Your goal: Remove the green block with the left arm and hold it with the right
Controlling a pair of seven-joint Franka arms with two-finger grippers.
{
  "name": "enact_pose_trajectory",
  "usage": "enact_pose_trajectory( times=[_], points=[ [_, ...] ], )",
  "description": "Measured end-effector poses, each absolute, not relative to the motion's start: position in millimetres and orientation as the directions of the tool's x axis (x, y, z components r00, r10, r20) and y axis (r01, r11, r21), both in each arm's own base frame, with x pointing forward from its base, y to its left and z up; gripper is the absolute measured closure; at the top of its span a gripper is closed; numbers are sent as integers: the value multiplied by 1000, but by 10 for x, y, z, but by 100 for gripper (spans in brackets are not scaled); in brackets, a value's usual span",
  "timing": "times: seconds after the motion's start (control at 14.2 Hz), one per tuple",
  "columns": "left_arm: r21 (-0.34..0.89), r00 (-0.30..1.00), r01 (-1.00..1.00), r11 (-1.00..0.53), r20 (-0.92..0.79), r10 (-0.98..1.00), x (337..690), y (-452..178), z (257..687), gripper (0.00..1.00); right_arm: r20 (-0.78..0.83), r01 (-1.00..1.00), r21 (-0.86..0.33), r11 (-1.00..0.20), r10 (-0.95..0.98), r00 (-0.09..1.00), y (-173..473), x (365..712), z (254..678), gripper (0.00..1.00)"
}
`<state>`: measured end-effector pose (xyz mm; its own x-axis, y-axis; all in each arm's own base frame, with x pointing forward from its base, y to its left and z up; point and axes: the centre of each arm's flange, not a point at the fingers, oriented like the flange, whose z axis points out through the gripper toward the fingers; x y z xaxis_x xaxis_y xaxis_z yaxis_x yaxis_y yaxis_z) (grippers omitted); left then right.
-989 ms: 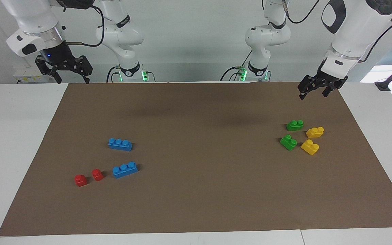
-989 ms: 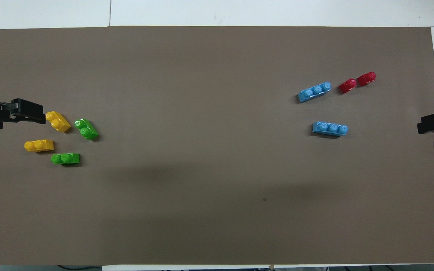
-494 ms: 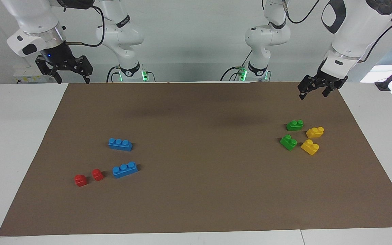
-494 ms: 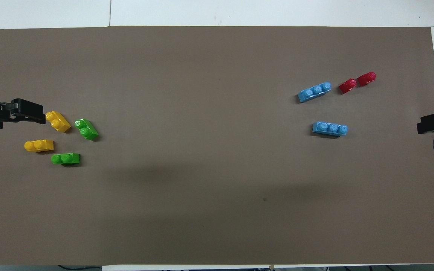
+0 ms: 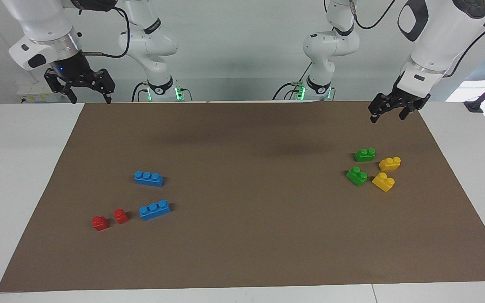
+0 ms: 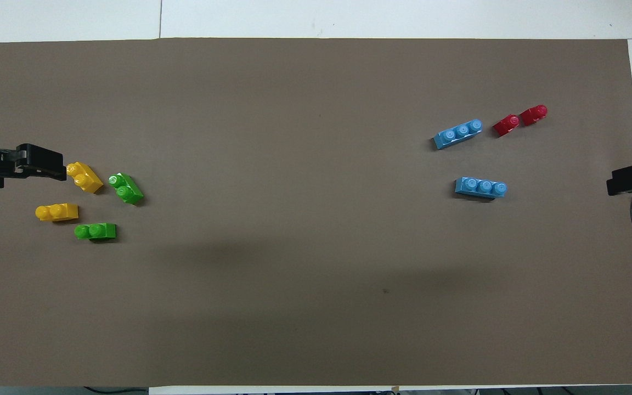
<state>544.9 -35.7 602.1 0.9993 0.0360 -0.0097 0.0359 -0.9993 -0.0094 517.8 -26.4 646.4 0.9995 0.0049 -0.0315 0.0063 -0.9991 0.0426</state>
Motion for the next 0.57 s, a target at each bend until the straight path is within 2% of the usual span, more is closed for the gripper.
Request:
enact_pose_trajectory(
  times=[0.57],
  points=[
    [-9,999,35,-999,-9,36,5450,-358,6022,0,-31,-19,44,-999,-20,999,-247,5179,6462,0]
  ],
)
